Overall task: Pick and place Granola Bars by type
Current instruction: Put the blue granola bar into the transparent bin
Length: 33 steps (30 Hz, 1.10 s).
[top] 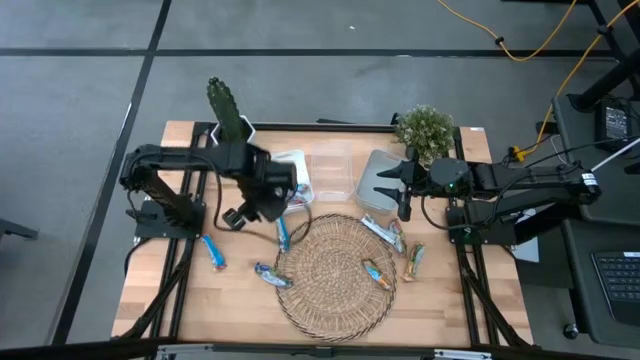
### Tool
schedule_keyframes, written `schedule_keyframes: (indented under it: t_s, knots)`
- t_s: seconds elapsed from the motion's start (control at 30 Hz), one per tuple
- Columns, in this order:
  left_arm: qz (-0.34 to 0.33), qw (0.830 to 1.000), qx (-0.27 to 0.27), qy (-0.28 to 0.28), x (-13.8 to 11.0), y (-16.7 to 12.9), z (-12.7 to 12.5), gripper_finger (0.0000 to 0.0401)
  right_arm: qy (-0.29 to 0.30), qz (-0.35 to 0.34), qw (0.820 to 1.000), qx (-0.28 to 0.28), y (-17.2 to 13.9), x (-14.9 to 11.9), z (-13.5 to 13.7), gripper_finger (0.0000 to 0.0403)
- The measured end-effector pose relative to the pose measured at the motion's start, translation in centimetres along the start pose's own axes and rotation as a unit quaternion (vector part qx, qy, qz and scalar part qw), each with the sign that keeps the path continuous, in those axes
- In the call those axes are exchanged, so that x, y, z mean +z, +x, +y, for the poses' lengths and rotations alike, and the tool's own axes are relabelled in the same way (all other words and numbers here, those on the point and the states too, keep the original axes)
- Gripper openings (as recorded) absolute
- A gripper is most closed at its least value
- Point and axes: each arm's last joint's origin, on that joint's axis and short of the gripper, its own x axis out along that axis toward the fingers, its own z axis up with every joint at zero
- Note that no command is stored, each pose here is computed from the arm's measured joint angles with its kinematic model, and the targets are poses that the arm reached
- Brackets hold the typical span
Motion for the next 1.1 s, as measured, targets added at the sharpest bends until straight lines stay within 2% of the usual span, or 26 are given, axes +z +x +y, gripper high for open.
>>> schedule_keyframes:
  t_s: [0.1, 0.3, 0.47, 0.8, 1.1]
  knots:
    - [0.022, 0.999, 0.011, 0.038, 0.4, 2.5, -0.2, 0.017, 0.0, 0.002, 1.0, 0.0, 0.1, 0.0, 0.0, 0.0187]
    - [0.037, 0.989, 0.109, 0.095, 1.2, 7.5, 0.3, 0.0249, -0.002, 0.009, 1.0, 0.0, 0.4, -0.2, 0.1, 0.0187]
    - [0.025, 0.987, 0.113, 0.11, 0.5, 11.2, 0.4, 0.0279, 0.006, 0.02, 1.0, -0.001, 0.8, -0.4, 0.2, 0.0187]
    - [0.011, 0.984, 0.138, 0.109, -1.5, 16.3, 0.3, 0.0273, 0.004, 0.033, 0.999, -0.002, 1.4, -0.6, 0.4, 0.0187]
    - [0.008, 0.985, 0.145, 0.088, -3.1, 18.9, -0.2, 0.0224, 0.004, 0.033, 0.999, -0.002, 1.4, -0.6, 0.4, 0.0187]
